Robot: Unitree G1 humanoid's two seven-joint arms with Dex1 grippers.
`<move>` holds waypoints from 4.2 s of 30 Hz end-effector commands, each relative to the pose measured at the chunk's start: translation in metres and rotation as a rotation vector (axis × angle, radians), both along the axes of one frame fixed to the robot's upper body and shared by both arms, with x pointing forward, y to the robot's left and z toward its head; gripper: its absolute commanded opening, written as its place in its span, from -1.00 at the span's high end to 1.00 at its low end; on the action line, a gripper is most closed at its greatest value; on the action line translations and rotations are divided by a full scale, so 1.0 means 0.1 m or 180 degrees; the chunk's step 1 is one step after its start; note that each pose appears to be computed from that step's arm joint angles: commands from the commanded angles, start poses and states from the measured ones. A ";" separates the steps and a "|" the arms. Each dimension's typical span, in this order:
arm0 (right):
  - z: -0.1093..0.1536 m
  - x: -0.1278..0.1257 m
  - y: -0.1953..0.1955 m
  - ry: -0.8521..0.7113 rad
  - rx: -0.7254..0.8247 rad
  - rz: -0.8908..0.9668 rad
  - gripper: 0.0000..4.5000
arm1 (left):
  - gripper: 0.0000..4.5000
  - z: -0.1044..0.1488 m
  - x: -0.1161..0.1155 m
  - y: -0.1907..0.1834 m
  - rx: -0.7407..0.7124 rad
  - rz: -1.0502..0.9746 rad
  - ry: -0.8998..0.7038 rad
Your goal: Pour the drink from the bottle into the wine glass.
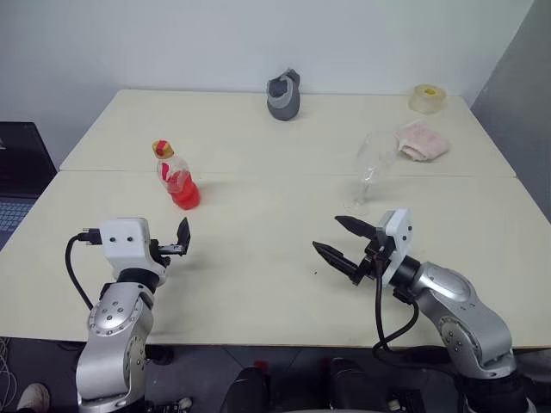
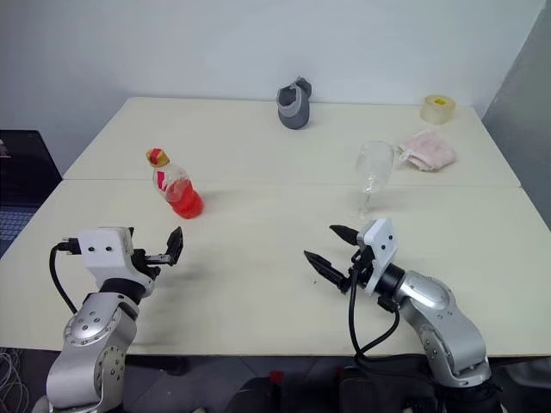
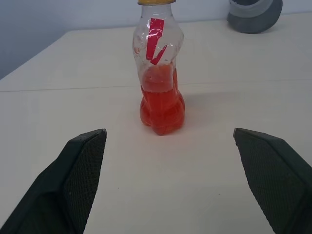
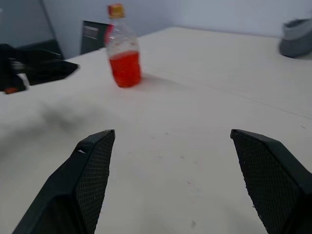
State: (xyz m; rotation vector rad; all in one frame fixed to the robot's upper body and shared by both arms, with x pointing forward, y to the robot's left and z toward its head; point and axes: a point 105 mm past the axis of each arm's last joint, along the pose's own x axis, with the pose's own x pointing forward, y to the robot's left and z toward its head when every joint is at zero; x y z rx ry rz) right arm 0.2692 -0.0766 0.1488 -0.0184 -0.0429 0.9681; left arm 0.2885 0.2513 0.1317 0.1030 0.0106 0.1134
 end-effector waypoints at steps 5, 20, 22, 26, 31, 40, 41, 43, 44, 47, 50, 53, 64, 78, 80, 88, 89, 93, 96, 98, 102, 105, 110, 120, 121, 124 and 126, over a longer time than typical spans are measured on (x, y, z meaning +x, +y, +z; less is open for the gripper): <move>0.19 0.04 0.16 -0.0231 0.0106 0.0395 -0.81 | -0.99 0.07 0.20 0.04 0.0029 -0.0112 -0.0164; 0.24 0.11 0.24 -0.0317 0.0136 0.0355 -0.81 | -0.99 0.12 0.57 0.13 0.0145 -0.0341 -0.0230; 0.24 0.11 0.24 -0.0316 0.0137 0.0345 -0.81 | -0.99 0.14 0.61 0.14 0.0160 -0.0378 -0.0252; 0.24 0.10 0.23 -0.0312 0.0141 0.0316 -0.81 | -0.99 0.21 0.70 0.19 0.0177 -0.0368 -0.0312; 0.25 0.08 0.23 -0.0308 0.0157 0.0271 -0.81 | -0.99 0.22 0.83 0.19 0.0186 -0.0441 -0.0316; 0.26 0.06 0.20 -0.0287 0.0160 0.0169 -0.81 | -0.99 0.22 1.02 0.24 0.0246 -0.0462 -0.0307; 0.25 0.05 0.19 -0.0280 0.0156 0.0157 -0.81 | -0.99 0.22 1.05 0.24 0.0245 -0.0471 -0.0315; 0.25 0.05 0.18 -0.0260 0.0166 0.0123 -0.81 | -0.99 0.23 1.09 0.24 0.0252 -0.0487 -0.0333; 0.26 0.05 0.19 -0.0250 0.0177 0.0111 -0.81 | -0.99 0.22 1.12 0.24 0.0250 -0.0491 -0.0335; 0.26 0.04 0.19 -0.0237 0.0183 0.0100 -0.81 | -0.99 0.21 1.18 0.23 0.0253 -0.0523 -0.0348; 0.26 0.03 0.18 -0.0225 0.0174 0.0091 -0.81 | -0.99 0.22 1.23 0.21 0.0264 -0.0566 -0.0381; 0.26 0.03 0.18 -0.0221 0.0167 0.0083 -0.81 | -0.99 0.27 1.27 0.18 0.0265 -0.0623 -0.0465; 0.25 0.02 0.18 -0.0215 0.0187 0.0054 -0.81 | -0.17 0.33 1.30 0.21 0.0224 -0.0603 -0.0573; 0.33 0.26 0.17 -0.0319 0.0013 -0.0133 -0.81 | 0.39 0.41 1.23 -0.26 0.0310 -0.1264 -0.0516; 0.36 0.35 0.18 -0.0321 -0.0047 -0.0154 -0.81 | 0.39 0.43 1.17 -0.44 0.0373 -0.1542 -0.0487; 0.78 0.70 0.42 -0.0434 -0.0053 -0.0151 -0.81 | 0.39 0.57 0.96 -1.07 0.0516 -0.2575 -0.0454; 0.82 0.72 0.45 -0.0408 -0.0009 -0.0139 -0.81 | 0.39 0.57 0.94 -1.12 0.0539 -0.2685 -0.0458; 0.95 0.82 0.60 -0.0230 0.0163 -0.0156 -0.81 | 0.39 0.54 0.83 -1.39 0.0701 -0.3171 -0.0464; 0.99 0.82 0.67 -0.0165 0.0212 -0.0135 -0.81 | 0.39 0.51 0.77 -1.52 0.0679 -0.3367 -0.0476; 0.99 0.82 0.70 -0.0141 0.0210 -0.0107 -0.81 | 0.39 0.51 0.74 -1.59 0.0680 -0.3472 -0.0492; 0.98 0.83 0.74 -0.0121 0.0191 -0.0079 -0.81 | 0.39 0.49 0.71 -1.68 0.0699 -0.3603 -0.0490; 0.98 0.83 0.76 -0.0114 0.0194 -0.0056 -0.81 | 0.39 0.50 0.73 -1.69 0.0698 -0.3608 -0.0499; 1.01 0.85 0.74 -0.0045 0.0302 -0.0049 -0.52 | 0.39 0.52 0.78 -1.68 0.0696 -0.3577 -0.0509; 1.17 0.82 0.77 0.0015 0.0681 -0.0058 0.35 | 0.39 0.45 0.72 -1.69 0.0575 -0.3533 -0.0469; 1.18 0.82 0.77 0.0011 0.0707 -0.0054 0.35 | 0.39 0.45 0.72 -1.70 0.0556 -0.3523 -0.0465; 1.23 0.80 0.79 -0.0029 0.0795 -0.0043 0.35 | 0.39 0.46 0.69 -1.71 0.0509 -0.3502 -0.0464; 1.26 0.77 0.83 -0.0080 0.0807 0.0019 0.35 | 0.39 0.47 0.66 -1.72 0.0491 -0.3515 -0.0470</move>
